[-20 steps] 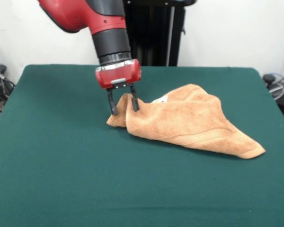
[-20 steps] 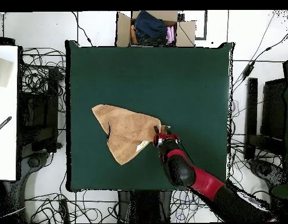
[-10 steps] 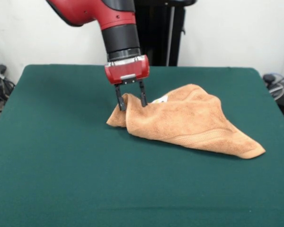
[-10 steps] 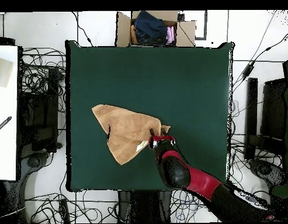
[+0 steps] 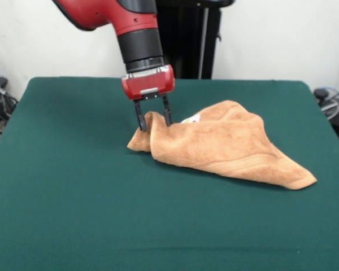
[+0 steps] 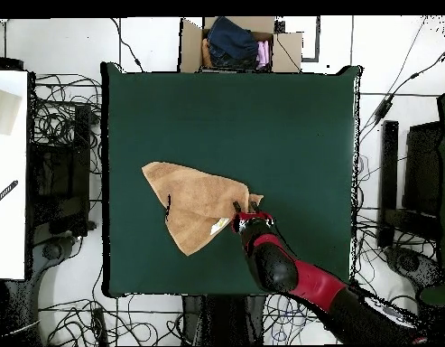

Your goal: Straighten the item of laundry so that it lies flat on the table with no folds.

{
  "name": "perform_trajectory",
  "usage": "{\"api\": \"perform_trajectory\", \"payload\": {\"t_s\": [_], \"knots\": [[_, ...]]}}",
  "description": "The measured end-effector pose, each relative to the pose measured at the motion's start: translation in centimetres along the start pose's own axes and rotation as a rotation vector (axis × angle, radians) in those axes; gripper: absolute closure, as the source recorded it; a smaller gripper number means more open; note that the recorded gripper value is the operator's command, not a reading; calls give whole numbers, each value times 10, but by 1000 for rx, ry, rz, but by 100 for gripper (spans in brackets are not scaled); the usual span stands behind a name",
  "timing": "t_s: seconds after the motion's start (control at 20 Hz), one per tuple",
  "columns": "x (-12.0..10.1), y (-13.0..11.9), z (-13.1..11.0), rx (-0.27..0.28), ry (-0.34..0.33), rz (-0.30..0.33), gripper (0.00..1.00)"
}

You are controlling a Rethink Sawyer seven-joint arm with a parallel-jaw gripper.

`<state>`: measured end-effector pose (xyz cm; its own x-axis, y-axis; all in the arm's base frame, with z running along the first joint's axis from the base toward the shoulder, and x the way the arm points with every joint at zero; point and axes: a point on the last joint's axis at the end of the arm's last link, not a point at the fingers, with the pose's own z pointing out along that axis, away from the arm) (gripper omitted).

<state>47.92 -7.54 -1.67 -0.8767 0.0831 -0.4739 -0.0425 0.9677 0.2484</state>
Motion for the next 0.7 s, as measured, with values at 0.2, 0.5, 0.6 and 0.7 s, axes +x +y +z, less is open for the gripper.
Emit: {"api": "perform_trajectory", "payload": {"t_s": [0.2, 0.5, 0.6, 0.7], "knots": [[1, 1, 0, -5, 9, -1, 0], [3, 6, 3, -15, 16, -3, 0], [6, 10, 5, -22, 21, -2, 0], [8, 13, 7, -30, 26, 0, 0]]}}
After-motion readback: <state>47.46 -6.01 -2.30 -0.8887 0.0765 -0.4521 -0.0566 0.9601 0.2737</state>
